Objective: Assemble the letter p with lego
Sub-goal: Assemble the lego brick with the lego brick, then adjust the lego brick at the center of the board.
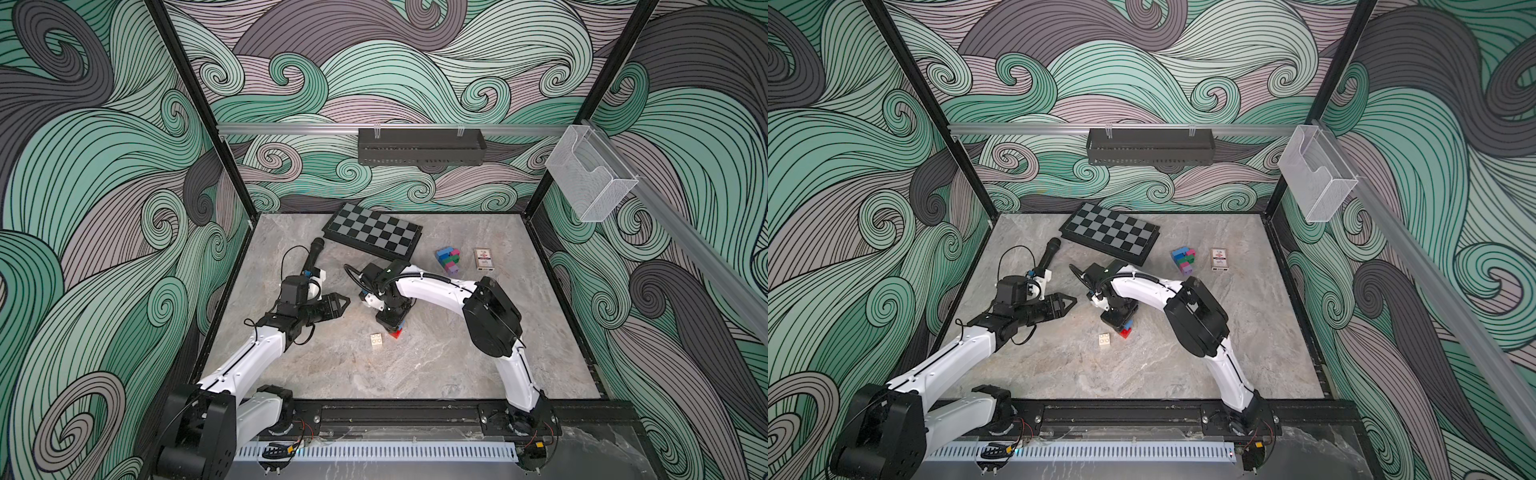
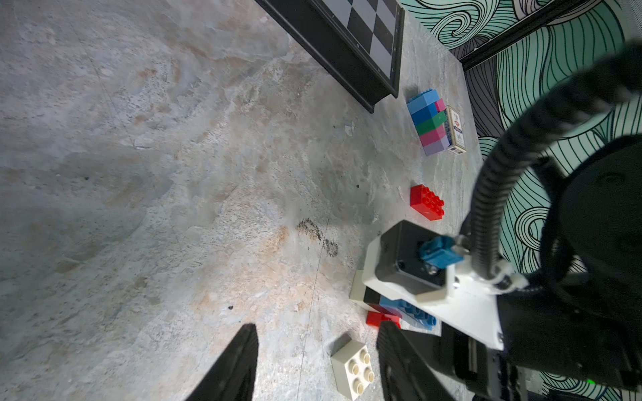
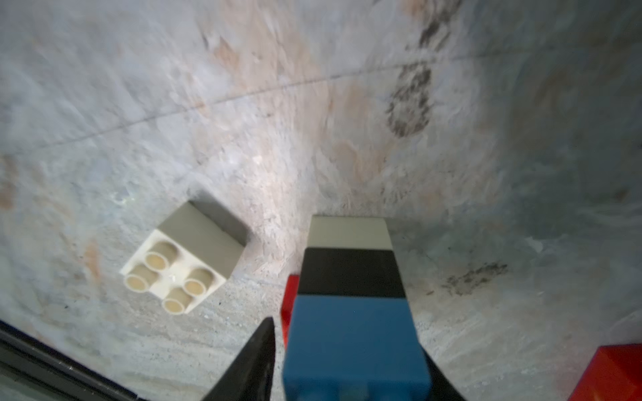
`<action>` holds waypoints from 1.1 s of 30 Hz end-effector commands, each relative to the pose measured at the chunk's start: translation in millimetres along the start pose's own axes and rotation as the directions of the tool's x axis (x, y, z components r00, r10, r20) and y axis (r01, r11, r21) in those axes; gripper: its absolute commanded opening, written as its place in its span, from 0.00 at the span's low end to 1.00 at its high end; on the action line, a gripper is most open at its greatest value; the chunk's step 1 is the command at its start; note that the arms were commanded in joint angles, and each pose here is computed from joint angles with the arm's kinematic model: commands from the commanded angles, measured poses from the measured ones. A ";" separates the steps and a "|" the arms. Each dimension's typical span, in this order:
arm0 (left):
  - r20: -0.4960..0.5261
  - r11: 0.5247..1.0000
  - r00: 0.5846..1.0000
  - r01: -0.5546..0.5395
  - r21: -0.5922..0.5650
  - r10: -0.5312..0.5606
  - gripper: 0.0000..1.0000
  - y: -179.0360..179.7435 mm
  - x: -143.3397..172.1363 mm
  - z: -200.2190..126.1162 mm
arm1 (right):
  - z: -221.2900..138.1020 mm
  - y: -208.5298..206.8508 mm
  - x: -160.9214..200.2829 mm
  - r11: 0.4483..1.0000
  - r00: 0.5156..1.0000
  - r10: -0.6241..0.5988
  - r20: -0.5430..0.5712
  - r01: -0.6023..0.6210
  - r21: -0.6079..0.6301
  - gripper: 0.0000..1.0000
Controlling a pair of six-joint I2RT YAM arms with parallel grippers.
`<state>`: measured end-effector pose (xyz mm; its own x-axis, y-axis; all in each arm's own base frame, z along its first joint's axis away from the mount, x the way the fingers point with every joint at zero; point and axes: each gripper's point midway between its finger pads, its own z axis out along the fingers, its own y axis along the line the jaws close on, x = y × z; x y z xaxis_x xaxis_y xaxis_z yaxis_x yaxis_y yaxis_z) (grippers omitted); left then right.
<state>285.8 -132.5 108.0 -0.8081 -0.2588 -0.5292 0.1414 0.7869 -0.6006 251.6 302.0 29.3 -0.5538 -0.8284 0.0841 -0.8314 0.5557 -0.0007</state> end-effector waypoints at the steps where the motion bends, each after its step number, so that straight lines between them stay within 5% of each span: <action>1: 0.007 1.000 1.000 -0.018 0.014 0.018 0.56 -1.7 -2.1 -0.7 | 11.7 -3.0 11.4 1.000 0.998 0.018 -0.066 -0.016 0.018 0.61; 5: 0.011 1.000 1.000 -0.021 0.012 0.021 0.56 -1.7 -2.2 -1.9 | -2.0 -4.7 6.2 0.999 0.999 0.023 -0.026 -0.023 0.033 0.70; 16: 0.029 0.999 0.999 -0.033 0.000 0.033 0.56 -3.5 -6.2 -7.8 | -34.0 -0.5 8.2 0.999 0.997 0.038 0.068 -0.039 0.023 0.70; 33: 0.025 0.999 0.999 -0.030 -0.015 0.031 0.56 -0.1 -4.0 -7.8 | -1.1 2.9 5.5 0.992 0.984 0.119 0.129 -0.124 0.036 0.64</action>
<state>285.1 -131.1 114.4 -0.7936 -0.2548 -0.5525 0.1571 0.7915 -0.5907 241.5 291.3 31.1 -0.6312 -0.7756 0.0049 -0.7752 0.6307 -0.0356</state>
